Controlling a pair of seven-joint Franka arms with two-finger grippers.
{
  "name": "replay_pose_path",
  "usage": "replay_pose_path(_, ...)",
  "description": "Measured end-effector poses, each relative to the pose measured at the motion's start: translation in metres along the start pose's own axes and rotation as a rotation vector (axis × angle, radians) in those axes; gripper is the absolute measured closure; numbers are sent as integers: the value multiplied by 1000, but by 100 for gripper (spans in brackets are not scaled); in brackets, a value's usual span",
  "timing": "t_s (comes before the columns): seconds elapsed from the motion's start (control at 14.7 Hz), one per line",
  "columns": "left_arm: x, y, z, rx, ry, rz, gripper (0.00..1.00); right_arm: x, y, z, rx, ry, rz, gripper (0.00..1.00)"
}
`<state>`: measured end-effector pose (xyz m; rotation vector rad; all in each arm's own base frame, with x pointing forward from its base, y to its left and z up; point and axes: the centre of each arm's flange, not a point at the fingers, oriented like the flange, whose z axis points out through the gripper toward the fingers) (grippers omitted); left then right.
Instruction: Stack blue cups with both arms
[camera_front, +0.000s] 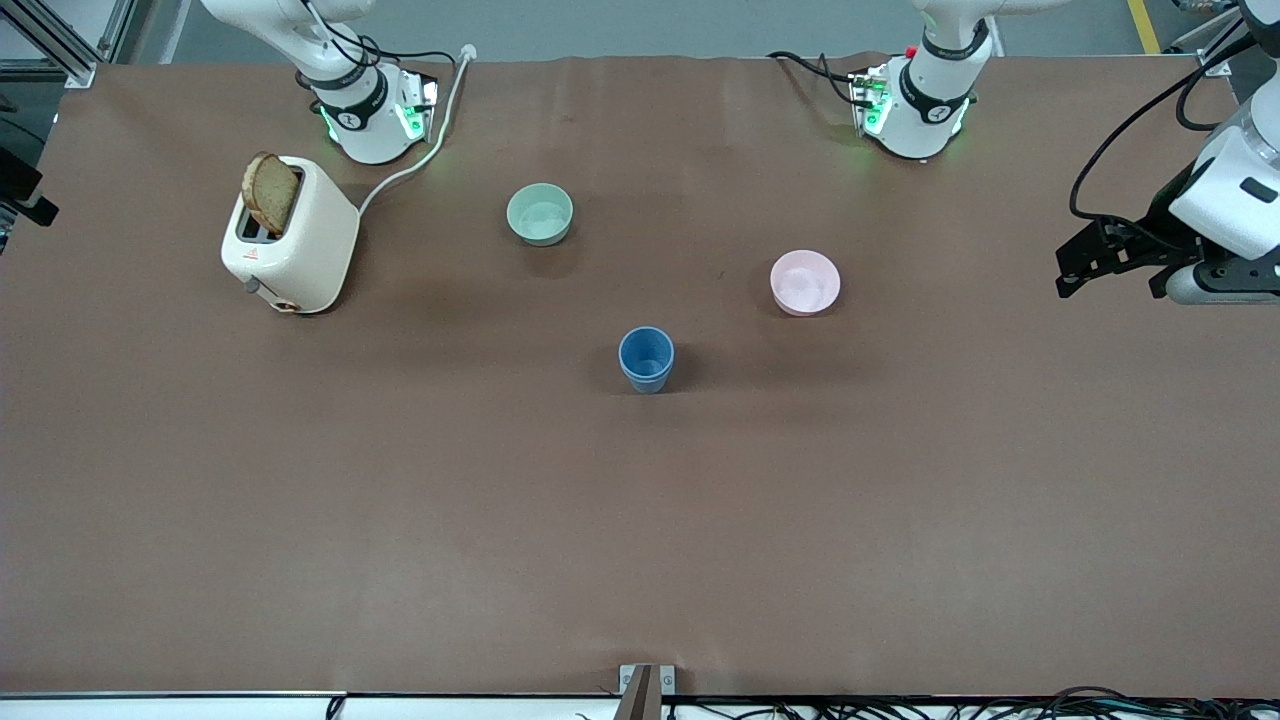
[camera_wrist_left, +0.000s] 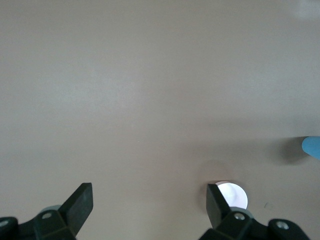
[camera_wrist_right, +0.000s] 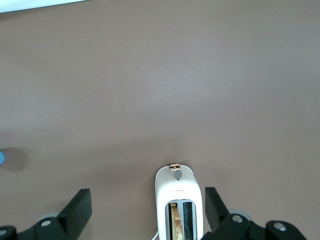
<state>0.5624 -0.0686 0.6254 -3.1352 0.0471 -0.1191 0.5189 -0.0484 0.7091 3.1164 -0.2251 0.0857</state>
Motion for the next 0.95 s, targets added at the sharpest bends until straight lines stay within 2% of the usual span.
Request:
replay_pose_path(0.34,0,4,-6,-1,12,29,0,8,-6,21,-6,-47,-11,0)
replay_pose_path(0.95,-1,0,-6,32,-10,71,0,10,-15,22,-6,-35,-26,0)
